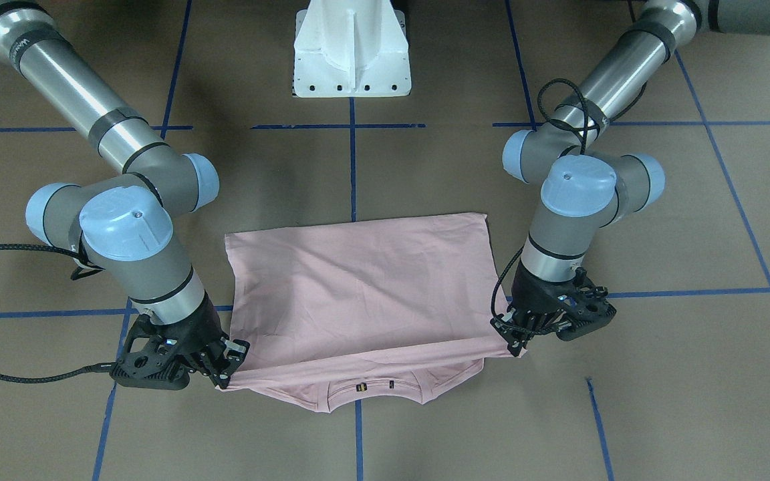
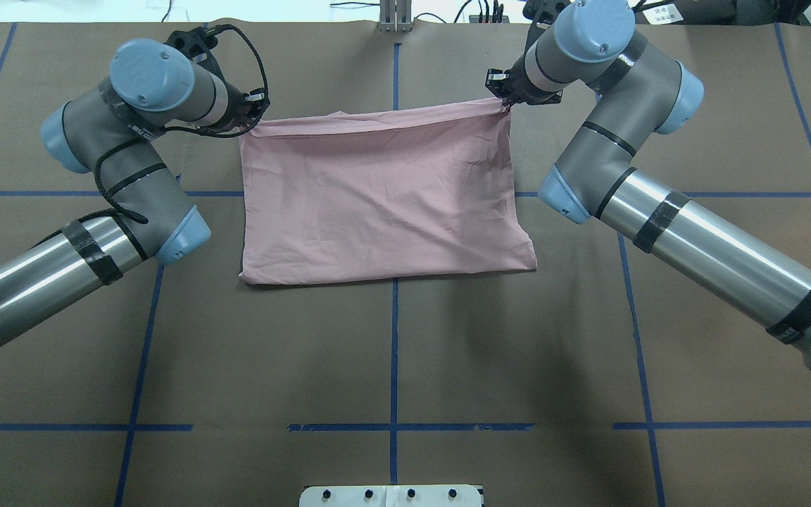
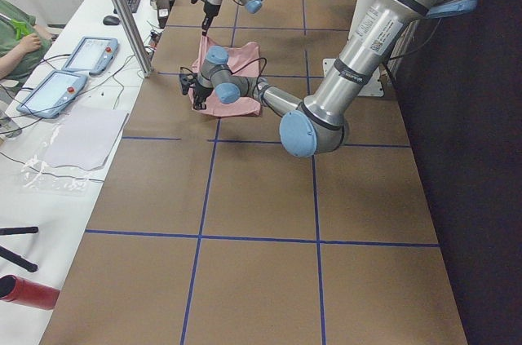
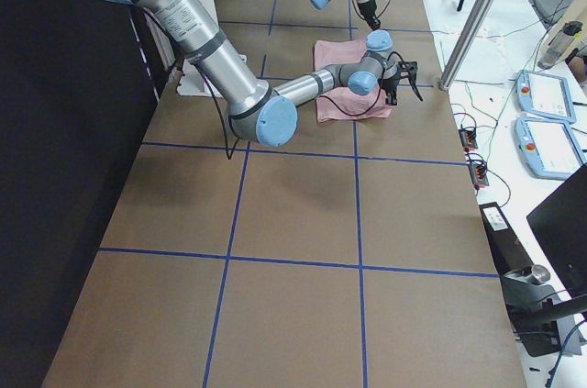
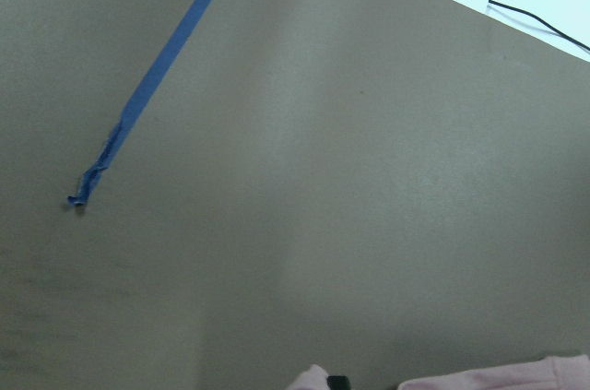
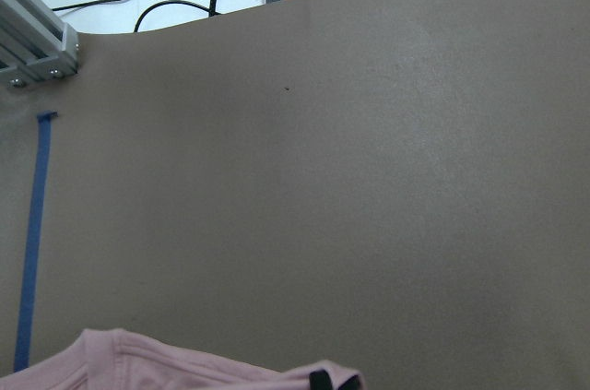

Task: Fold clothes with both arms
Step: 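Lift the hem with both grippers and fold it over toward the collar, then release the hem and move the right gripper to the folded shirt's near corner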

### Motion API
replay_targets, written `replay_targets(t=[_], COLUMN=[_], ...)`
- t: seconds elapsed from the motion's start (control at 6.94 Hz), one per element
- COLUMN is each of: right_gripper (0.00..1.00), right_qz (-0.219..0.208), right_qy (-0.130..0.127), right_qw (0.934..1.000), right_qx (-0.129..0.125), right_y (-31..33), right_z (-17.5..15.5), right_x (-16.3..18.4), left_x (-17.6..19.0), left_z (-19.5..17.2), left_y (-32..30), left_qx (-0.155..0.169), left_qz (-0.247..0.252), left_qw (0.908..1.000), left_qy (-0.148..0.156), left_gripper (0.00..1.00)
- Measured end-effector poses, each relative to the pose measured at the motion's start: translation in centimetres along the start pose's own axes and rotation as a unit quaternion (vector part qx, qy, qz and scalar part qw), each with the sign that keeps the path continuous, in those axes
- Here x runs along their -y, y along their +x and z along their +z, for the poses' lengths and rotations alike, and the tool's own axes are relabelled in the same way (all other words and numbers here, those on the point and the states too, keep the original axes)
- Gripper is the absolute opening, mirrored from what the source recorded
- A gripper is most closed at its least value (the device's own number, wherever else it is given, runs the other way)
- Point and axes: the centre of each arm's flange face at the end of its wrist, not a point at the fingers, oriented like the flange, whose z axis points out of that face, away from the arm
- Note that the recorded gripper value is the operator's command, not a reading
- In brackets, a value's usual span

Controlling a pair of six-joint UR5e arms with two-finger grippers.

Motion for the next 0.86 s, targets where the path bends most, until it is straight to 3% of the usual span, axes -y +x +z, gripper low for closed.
replay_targets(t=[0.14, 0.29, 0.58, 0.86], right_gripper=[0.39, 0.99, 1.0, 1.0], right_qz=[-0.001, -0.002, -0.004, -0.011], right_qy=[-0.002, -0.005, -0.012, -0.043], right_qw=[1.0, 1.0, 0.9999, 0.9986], right_qx=[0.003, 0.004, 0.005, 0.028], right_y=[-0.3, -0.4, -0.2, 0.6], right_z=[0.0, 0.0, 0.2, -1.0], right_x=[-0.2, -0.5, -0.9, -1.3], left_x=[0.0, 0.0, -0.1, 0.3], left_z=[-0.2, -0.2, -0.2, -1.1], left_y=[0.5, 0.6, 0.7, 0.8], left_qx=[-0.004, -0.005, -0.003, -0.008], left_qz=[0.0, 0.001, 0.005, 0.004], left_qw=[1.0, 1.0, 1.0, 1.0], left_qy=[0.0, 0.0, -0.001, -0.004], left_gripper=[0.73, 1.0, 1.0, 1.0])
